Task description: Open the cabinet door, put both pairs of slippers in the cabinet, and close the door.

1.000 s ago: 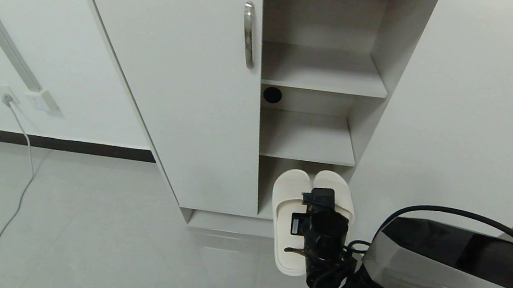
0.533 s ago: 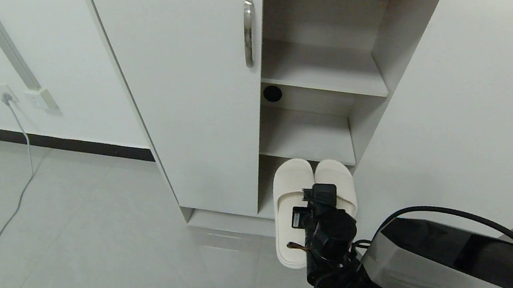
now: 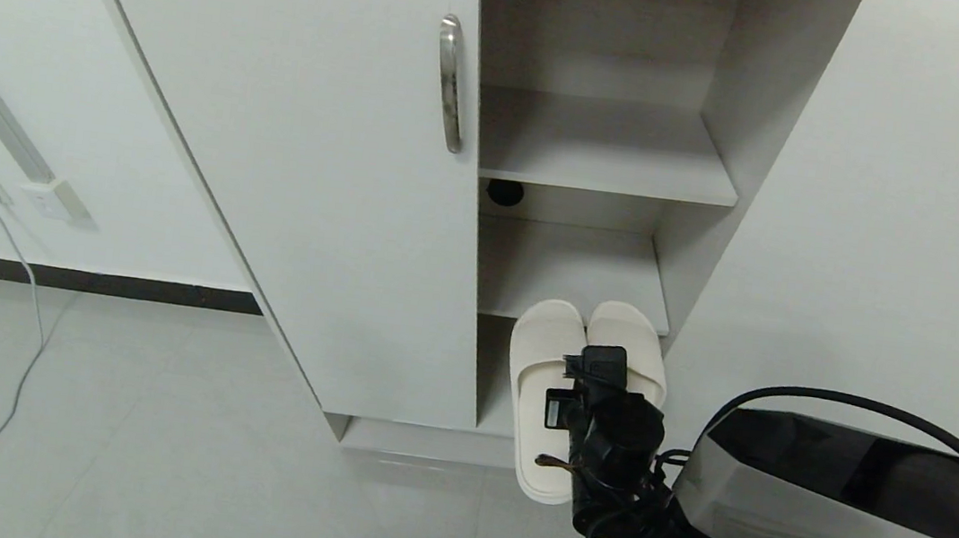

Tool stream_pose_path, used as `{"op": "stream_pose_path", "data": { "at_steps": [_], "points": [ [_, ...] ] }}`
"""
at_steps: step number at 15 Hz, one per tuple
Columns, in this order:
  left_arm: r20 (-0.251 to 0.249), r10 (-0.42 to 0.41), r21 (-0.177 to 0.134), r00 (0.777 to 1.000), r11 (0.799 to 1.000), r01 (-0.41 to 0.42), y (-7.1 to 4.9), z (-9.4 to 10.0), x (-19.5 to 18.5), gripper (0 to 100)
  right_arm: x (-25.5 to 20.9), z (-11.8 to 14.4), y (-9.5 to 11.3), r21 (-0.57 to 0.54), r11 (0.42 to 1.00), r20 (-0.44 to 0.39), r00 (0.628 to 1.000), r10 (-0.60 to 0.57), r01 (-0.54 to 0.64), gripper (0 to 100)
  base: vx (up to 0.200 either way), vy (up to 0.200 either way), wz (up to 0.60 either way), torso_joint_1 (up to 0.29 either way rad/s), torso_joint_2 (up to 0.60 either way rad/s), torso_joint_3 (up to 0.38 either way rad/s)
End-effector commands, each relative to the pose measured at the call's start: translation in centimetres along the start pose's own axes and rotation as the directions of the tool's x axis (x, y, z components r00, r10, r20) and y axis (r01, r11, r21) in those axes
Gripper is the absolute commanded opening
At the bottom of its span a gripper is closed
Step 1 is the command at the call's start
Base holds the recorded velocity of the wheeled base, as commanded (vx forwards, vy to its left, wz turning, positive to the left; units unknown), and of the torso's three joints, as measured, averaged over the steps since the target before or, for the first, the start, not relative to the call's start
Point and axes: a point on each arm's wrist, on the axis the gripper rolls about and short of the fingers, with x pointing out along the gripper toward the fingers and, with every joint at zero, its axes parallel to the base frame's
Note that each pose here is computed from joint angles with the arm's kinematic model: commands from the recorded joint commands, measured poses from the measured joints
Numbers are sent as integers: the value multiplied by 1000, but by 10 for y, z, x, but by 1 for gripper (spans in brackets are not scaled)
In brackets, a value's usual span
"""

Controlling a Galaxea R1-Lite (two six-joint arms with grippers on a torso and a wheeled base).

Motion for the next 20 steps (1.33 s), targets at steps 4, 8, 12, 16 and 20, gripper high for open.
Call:
{"op": "stream_pose_path", "data": {
  "at_steps": [4,8,12,16,20],
  "points": [
    [-1,0,0,1000,1000,0,0,0,0,0,0,-2,0,-8,1000,-6,1000,0,0,0,200,0,0,2,2,2],
    [-1,0,9,1000,1000,0,0,0,0,0,0,-3,1,-11,999,-8,999,42,-42,0,50,0,0,2,2,2],
    [-1,0,6,1000,1000,0,0,0,0,0,12,-3,-4,-26,999,-30,999,33,-33,0,0,0,0,0,0,0],
    [-1,0,6,1000,1000,0,0,0,0,0,52,14,-2,19,1000,-57,998,-10,12,0,0,0,0,0,0,0],
    [-1,0,6,1000,1000,0,0,0,0,0,79,25,1,50,998,-76,996,-36,40,0,0,0,0,0,0,0]
  ]
}}
